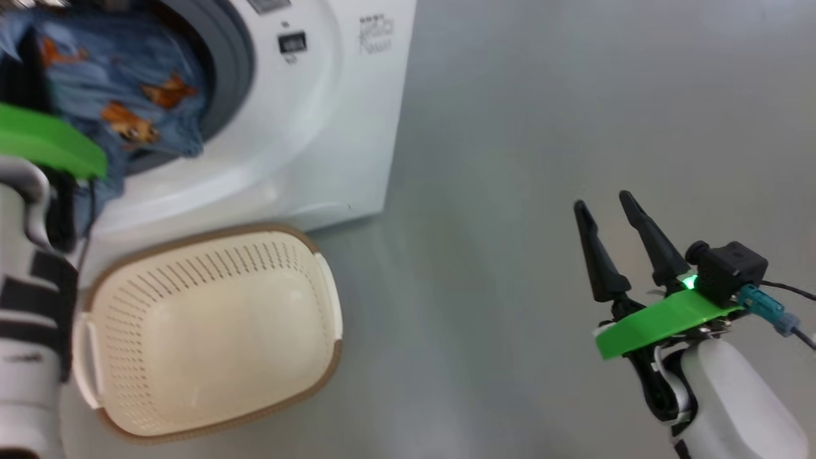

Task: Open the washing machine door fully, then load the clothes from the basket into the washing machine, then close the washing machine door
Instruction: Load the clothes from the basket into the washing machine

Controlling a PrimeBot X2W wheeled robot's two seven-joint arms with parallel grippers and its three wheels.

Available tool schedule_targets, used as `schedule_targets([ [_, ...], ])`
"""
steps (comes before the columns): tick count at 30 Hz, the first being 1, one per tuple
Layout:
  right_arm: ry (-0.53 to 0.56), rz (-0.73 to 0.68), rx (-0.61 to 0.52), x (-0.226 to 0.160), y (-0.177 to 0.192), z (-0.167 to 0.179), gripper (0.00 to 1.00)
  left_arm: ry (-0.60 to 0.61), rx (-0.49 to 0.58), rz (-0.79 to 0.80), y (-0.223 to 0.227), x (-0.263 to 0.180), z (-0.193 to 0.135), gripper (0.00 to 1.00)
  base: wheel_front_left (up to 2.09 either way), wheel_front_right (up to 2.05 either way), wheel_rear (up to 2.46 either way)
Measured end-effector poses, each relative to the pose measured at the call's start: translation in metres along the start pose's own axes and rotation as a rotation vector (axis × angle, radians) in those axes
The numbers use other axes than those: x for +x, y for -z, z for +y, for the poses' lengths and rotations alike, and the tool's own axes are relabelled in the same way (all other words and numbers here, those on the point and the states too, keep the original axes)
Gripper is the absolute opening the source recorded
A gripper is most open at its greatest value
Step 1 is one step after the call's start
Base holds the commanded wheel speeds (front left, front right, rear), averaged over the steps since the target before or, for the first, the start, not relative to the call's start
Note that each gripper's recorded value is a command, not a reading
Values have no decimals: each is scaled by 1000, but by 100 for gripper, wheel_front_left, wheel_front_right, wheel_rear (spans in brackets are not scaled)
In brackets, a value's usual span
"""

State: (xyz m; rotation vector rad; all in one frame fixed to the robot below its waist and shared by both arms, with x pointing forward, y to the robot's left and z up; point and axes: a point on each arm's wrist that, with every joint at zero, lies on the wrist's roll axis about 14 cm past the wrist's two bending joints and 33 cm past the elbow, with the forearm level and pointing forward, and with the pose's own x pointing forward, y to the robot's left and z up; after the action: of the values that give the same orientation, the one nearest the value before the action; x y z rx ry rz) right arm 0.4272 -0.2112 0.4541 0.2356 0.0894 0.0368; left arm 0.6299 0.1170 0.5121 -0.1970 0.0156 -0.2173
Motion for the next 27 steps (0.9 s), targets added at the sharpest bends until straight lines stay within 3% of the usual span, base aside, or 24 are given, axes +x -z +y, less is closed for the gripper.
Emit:
schedule_targets([
  [14,125,135,4,9,62,-31,100,-31,-12,108,71,93,26,0,0,0,0],
  [17,153,154,1,9,71,-39,100,-11,-5,43,63,112,25,0,0,0,0],
  [22,182,193,4,7,87,-45,100,22,-68,-195,11,134,13,0,0,0,0],
  [23,185,195,4,7,88,-45,100,20,-76,-207,12,135,13,5,0,0,0],
  [24,186,196,4,7,89,-45,100,12,-87,-198,19,134,12,62,0,0,0],
  [25,186,196,0,7,88,-45,100,3,-97,-164,32,132,12,100,0,0,0],
  [27,187,193,-1,6,86,-46,100,0,-106,-76,63,125,7,100,0,0,0],
])
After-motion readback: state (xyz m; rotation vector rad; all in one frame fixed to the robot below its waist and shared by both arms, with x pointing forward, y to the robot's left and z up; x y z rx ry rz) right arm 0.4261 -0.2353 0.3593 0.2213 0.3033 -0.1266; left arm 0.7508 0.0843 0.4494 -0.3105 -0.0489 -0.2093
